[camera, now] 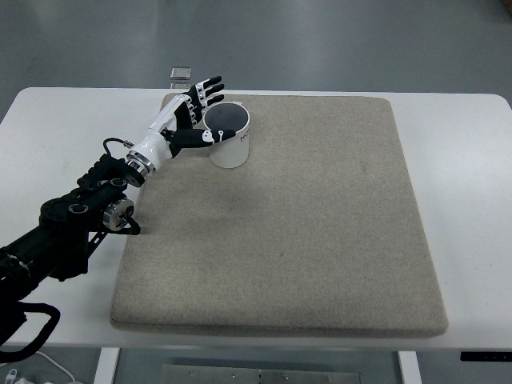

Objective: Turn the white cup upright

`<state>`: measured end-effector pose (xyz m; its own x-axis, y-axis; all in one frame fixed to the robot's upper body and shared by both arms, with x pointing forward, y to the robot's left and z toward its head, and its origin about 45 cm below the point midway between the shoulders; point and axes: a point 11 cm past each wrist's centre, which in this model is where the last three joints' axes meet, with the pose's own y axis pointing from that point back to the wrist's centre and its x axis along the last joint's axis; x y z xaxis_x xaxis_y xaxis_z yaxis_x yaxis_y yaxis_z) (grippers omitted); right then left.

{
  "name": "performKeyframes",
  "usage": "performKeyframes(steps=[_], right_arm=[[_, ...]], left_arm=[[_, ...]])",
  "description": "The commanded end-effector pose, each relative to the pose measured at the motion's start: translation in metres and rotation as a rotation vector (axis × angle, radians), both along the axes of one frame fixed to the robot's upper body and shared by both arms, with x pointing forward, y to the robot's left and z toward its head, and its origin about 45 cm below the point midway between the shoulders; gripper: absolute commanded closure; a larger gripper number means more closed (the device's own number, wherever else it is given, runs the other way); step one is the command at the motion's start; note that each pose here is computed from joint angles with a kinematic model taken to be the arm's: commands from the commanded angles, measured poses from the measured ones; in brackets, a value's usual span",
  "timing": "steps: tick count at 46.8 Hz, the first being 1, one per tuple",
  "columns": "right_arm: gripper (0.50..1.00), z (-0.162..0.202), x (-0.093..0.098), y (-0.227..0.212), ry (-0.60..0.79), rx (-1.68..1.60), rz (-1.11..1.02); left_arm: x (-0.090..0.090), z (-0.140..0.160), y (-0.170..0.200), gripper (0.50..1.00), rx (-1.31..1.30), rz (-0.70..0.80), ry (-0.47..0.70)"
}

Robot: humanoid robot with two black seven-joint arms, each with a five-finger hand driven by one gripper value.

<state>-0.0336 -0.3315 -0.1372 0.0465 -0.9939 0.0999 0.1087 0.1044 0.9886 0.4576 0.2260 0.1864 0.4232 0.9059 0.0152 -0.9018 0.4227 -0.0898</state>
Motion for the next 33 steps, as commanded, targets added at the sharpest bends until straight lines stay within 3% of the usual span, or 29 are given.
performKeyframes(steps=[1,10,33], right_arm=[[0.57,0.0,0.0,0.0,0.0,0.0,-0.001],[0.57,0.0,0.0,0.0,0.0,0.0,0.0],[0.57,0.0,0.0,0.0,0.0,0.002,0.0]], left_arm=[[0.0,0.004,-0.001,0.508,-0.005,-0.01,-0.008],[0.006,0.017,-0.006,0.508,-0.04,-0.009,-0.029],[0.056,0.129,-0.009,0.508,-0.176,0.05,-0.2]])
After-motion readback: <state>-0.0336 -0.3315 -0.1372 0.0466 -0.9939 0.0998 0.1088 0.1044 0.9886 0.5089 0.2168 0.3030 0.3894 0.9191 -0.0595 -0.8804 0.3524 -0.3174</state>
